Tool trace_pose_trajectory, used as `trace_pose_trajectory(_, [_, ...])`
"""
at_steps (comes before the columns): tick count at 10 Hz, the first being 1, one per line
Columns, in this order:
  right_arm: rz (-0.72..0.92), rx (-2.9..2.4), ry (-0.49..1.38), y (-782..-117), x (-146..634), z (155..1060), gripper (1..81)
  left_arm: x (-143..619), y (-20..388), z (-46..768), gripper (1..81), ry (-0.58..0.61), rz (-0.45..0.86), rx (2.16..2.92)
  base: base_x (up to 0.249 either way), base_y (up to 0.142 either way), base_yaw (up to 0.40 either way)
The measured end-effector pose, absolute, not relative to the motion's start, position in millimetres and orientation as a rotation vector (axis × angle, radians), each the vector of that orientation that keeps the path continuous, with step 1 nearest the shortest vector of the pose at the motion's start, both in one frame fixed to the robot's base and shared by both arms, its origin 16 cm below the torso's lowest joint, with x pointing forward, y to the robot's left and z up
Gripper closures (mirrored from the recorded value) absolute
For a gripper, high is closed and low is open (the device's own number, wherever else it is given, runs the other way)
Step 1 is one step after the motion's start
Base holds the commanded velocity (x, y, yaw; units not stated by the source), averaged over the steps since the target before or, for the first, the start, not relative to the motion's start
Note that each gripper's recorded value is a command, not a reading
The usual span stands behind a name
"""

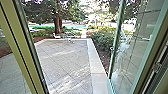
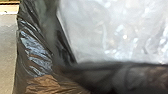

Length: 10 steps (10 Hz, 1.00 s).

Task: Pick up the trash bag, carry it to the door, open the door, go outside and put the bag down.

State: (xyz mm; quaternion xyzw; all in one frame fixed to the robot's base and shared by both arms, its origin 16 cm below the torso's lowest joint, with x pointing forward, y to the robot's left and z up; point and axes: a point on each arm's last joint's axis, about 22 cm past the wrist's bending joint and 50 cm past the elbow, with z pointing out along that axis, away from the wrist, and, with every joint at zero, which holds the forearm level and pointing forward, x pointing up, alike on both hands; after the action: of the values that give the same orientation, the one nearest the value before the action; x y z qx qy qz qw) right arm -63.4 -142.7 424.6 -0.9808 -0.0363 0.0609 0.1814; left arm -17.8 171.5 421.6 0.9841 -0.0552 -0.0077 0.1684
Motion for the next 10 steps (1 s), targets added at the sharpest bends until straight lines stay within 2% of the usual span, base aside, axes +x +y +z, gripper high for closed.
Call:
trace_pose_trajectory(3, [0.173, -2.770, -0.103, -142.9, -63.8, 424.6, 1.0, -19.7, 171.1, 421.7, 81.1, -0.159, -0.024, 2.798, 0.000, -0.087, 0.000])
trace_pose_trajectory(10, [0.174, -2.772, -0.103, -143.9, -63.7, 424.4, 1.0, -19.6, 169.5, 421.8, 81.1, -0.160, -0.024, 2.797, 0.000, 0.000, 0.000])
